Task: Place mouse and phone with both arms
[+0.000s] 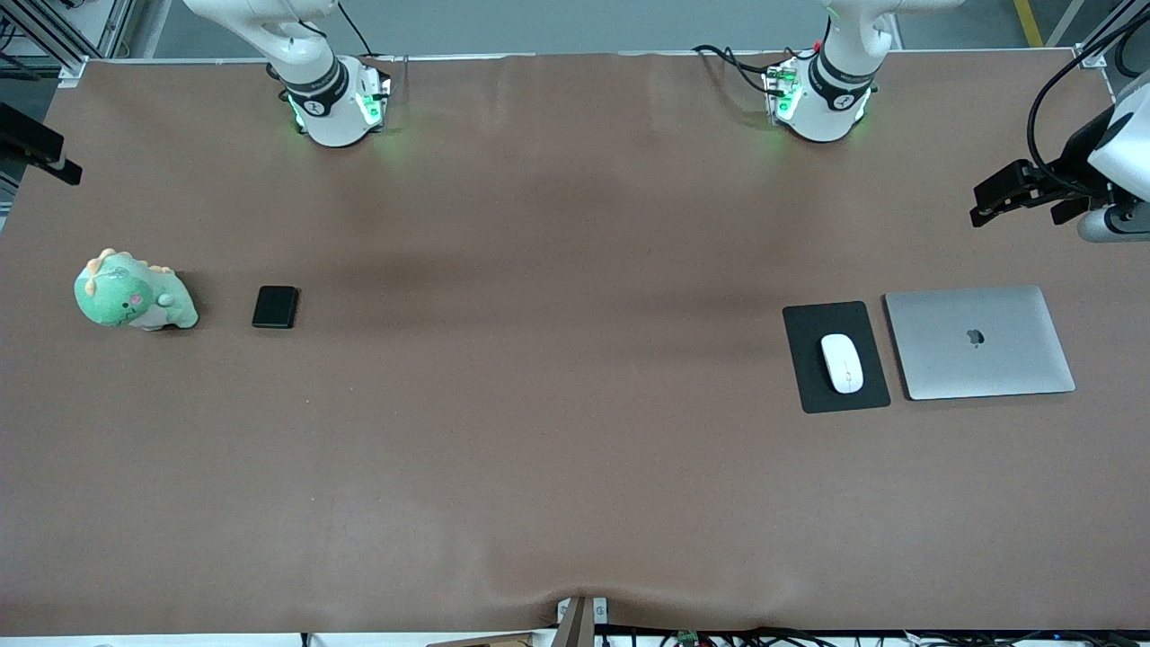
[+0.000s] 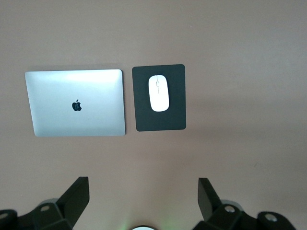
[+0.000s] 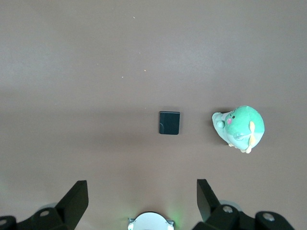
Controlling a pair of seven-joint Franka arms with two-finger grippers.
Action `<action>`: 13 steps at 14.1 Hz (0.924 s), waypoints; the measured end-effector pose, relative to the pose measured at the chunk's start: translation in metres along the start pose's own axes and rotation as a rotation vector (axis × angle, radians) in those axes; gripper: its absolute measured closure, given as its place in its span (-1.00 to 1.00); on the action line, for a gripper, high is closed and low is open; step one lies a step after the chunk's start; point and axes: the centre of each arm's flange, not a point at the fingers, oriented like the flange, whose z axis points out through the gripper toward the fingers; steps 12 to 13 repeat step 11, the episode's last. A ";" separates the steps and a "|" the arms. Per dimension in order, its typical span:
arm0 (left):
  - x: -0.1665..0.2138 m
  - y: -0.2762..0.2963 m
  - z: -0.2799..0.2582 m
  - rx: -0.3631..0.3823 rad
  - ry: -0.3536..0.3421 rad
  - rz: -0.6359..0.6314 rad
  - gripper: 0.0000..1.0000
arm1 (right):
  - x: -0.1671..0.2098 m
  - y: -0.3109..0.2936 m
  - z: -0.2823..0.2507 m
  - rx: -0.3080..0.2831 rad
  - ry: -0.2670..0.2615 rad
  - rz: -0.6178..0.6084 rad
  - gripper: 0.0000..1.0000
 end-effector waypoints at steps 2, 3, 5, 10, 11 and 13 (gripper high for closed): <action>0.000 0.000 0.000 0.000 0.000 0.000 -1.00 | -0.002 -0.001 -0.002 0.000 0.001 0.001 -1.00; 0.000 0.000 0.000 0.000 0.000 0.000 -1.00 | -0.003 -0.001 -0.001 0.001 -0.001 0.001 -1.00; 0.000 0.000 0.000 0.000 0.000 0.000 -1.00 | -0.003 -0.001 0.000 0.004 -0.005 0.000 -1.00; 0.000 0.000 0.000 0.000 0.000 0.000 -1.00 | -0.002 -0.003 0.001 0.021 -0.006 -0.005 -1.00; 0.000 0.000 0.001 0.000 -0.001 0.000 -1.00 | -0.002 -0.003 0.001 0.022 -0.006 -0.005 -1.00; 0.000 0.000 0.001 0.000 -0.001 0.000 -1.00 | -0.002 -0.003 0.001 0.022 -0.006 -0.005 -1.00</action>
